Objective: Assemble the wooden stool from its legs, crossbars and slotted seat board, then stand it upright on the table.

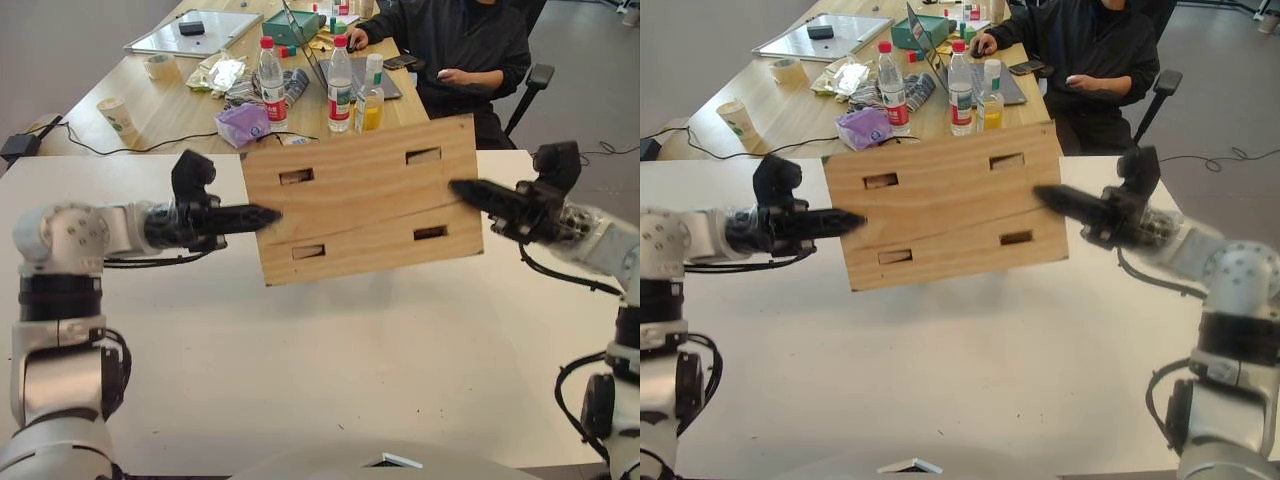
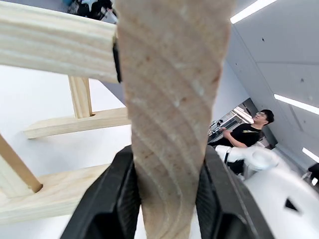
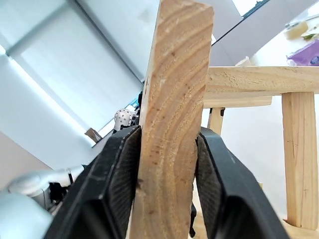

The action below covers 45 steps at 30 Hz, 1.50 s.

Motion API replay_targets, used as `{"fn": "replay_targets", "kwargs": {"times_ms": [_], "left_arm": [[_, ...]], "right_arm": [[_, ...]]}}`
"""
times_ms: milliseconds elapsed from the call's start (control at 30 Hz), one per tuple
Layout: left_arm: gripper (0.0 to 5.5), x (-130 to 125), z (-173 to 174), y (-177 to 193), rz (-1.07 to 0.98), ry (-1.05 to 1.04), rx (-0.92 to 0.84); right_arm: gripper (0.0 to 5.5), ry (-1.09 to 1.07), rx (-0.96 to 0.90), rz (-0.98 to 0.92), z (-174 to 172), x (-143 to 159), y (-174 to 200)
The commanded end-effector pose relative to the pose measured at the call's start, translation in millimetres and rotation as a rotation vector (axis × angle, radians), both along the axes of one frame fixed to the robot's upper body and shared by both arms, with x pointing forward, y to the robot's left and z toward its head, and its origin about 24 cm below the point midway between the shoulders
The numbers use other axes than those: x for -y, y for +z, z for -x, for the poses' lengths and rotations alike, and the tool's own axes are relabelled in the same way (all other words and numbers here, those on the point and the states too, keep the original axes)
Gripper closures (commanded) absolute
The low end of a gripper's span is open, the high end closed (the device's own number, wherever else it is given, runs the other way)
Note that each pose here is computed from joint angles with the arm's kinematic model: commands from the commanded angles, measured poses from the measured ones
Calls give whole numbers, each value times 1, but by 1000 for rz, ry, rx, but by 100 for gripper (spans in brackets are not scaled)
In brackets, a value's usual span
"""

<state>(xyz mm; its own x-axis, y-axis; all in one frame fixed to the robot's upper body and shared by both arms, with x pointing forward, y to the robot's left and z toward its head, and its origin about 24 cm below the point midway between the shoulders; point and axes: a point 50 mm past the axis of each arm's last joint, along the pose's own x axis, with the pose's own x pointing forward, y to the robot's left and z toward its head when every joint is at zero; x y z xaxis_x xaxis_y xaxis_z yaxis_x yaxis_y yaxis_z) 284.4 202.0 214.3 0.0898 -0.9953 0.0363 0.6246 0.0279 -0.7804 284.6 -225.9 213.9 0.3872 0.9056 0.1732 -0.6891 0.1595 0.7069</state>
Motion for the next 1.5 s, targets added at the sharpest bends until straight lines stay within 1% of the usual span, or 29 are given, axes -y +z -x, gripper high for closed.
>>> {"fn": "replay_targets", "kwargs": {"times_ms": [33,100,200,267,400,433,500,533,633,767,800,967,1100,1133,1267,1367,1433,1467,1500], "left_arm": [[420,26,-28,39,-90,85,67],[420,26,-50,25,-152,227,-12],[415,19,-76,-4,-162,420,-147],[409,18,-88,-17,-149,526,-208],[404,17,-96,-37,-159,629,-279],[365,17,-98,-39,-150,641,-288],[324,19,-100,-40,-155,656,-293],[306,19,-101,-40,-156,666,-295],[253,21,-105,-36,-125,698,-296],[183,25,-108,-28,-88,707,-271],[171,25,-109,-27,-84,708,-267],[83,13,-110,-18,-31,758,-245],[12,9,-110,-17,-30,773,-234],[10,9,-110,-18,-32,775,-231],[10,1,-110,-14,-29,799,-198],[10,-8,-110,-9,-16,833,-170],[10,-22,-113,-6,-35,929,-90],[10,-32,-114,-3,-63,1004,-21],[10,-43,-116,0,-112,1106,81]], "right_arm": [[395,-54,-113,20,-27,-7,35],[395,-117,-203,20,-43,-10,32],[394,-242,-359,12,-66,-16,12],[395,-294,-434,24,-73,-20,-3],[396,-387,-530,37,-82,-19,-23],[396,-390,-538,40,-81,-19,-25],[396,-395,-546,31,-81,-19,-26],[358,-406,-546,25,-82,-18,-25],[299,-453,-550,-7,-86,-13,-24],[219,-498,-526,-23,-88,-3,-17],[207,-511,-520,-24,-88,0,-16],[110,-560,-472,-40,-88,17,-2],[31,-584,-434,-55,-88,26,7],[11,-586,-424,-57,-87,28,10],[11,-631,-373,-36,-86,38,19],[11,-662,-340,13,-84,45,16],[11,-745,-279,126,-80,56,8],[11,-810,-213,204,-76,65,6],[11,-884,-101,302,-72,73,6]]}}
